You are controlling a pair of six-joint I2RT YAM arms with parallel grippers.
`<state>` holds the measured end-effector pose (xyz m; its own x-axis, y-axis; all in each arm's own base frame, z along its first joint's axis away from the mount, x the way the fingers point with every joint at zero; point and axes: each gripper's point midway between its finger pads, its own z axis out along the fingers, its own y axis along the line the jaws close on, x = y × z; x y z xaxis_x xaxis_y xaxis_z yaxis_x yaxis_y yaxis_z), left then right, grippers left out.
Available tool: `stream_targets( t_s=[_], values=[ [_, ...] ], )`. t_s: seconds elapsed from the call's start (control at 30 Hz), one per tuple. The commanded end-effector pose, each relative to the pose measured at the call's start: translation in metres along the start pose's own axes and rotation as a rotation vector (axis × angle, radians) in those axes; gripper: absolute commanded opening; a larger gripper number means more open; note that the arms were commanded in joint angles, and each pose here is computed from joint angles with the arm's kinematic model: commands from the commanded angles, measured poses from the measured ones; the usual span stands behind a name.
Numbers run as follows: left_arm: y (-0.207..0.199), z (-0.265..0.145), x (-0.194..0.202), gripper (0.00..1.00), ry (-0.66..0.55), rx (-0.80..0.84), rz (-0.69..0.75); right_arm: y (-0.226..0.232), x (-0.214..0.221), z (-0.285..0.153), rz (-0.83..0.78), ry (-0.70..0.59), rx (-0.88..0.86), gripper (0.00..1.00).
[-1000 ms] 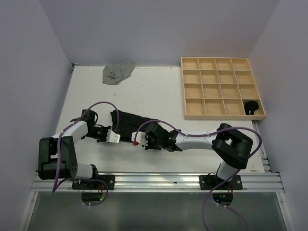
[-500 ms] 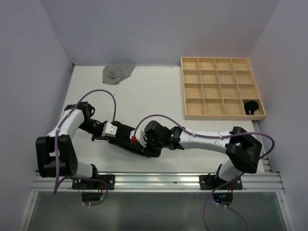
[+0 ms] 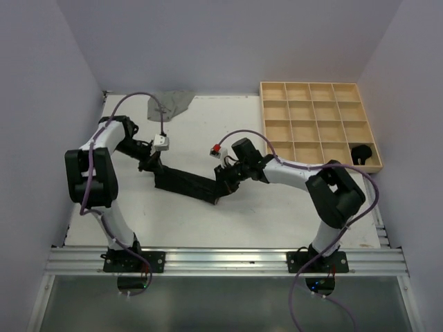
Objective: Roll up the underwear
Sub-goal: Fold the underwear
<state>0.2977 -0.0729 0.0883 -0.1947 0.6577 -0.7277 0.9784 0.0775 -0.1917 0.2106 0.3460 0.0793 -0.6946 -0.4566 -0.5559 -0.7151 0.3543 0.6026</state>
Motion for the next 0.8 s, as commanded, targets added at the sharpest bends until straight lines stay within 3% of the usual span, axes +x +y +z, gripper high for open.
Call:
stream_targets(
  t_s=[0.0,0.2,0.27,0.3,0.37,0.4,0.5,0.57,0.67,0.7,0.77],
  values=[
    [0.021,0.008,-0.008,0.04,-0.101,0.02,-0.145,0.003,-0.043,0.0,0.146,-0.099,-0.154,0.0],
    [0.066,0.037,0.027,0.06,-0.113,0.041,-0.316,-0.061,-0.079,0.018,0.415,-0.14,-0.217,0.0],
    [0.075,0.038,0.037,0.13,-0.109,0.018,-0.366,-0.082,-0.085,0.022,0.469,-0.171,-0.226,0.0],
    [0.082,0.038,0.038,0.18,-0.116,-0.008,-0.354,-0.088,-0.085,0.023,0.483,-0.17,-0.22,0.0],
    [0.09,0.027,0.037,0.38,-0.137,-0.053,-0.347,-0.101,-0.082,0.025,0.515,-0.164,-0.208,0.0],
    [0.094,0.021,0.033,0.43,-0.152,-0.073,-0.337,-0.108,-0.075,0.03,0.538,-0.148,-0.203,0.0],
    [0.104,-0.01,0.008,0.64,-0.225,-0.153,-0.278,-0.116,-0.063,0.036,0.572,-0.12,-0.185,0.0],
    [0.105,-0.04,-0.014,0.83,-0.273,-0.223,-0.246,-0.119,-0.057,0.037,0.588,-0.117,-0.172,0.0],
    [0.114,-0.088,-0.037,0.88,-0.314,-0.398,-0.216,-0.115,-0.04,0.04,0.596,-0.084,-0.147,0.0],
    [0.122,-0.097,-0.035,1.0,-0.307,-0.465,-0.191,-0.11,-0.034,0.043,0.592,-0.063,-0.141,0.0],
    [0.118,-0.12,-0.038,1.0,-0.264,-0.592,-0.203,-0.103,-0.017,0.046,0.606,-0.031,-0.115,0.0]
  ],
)
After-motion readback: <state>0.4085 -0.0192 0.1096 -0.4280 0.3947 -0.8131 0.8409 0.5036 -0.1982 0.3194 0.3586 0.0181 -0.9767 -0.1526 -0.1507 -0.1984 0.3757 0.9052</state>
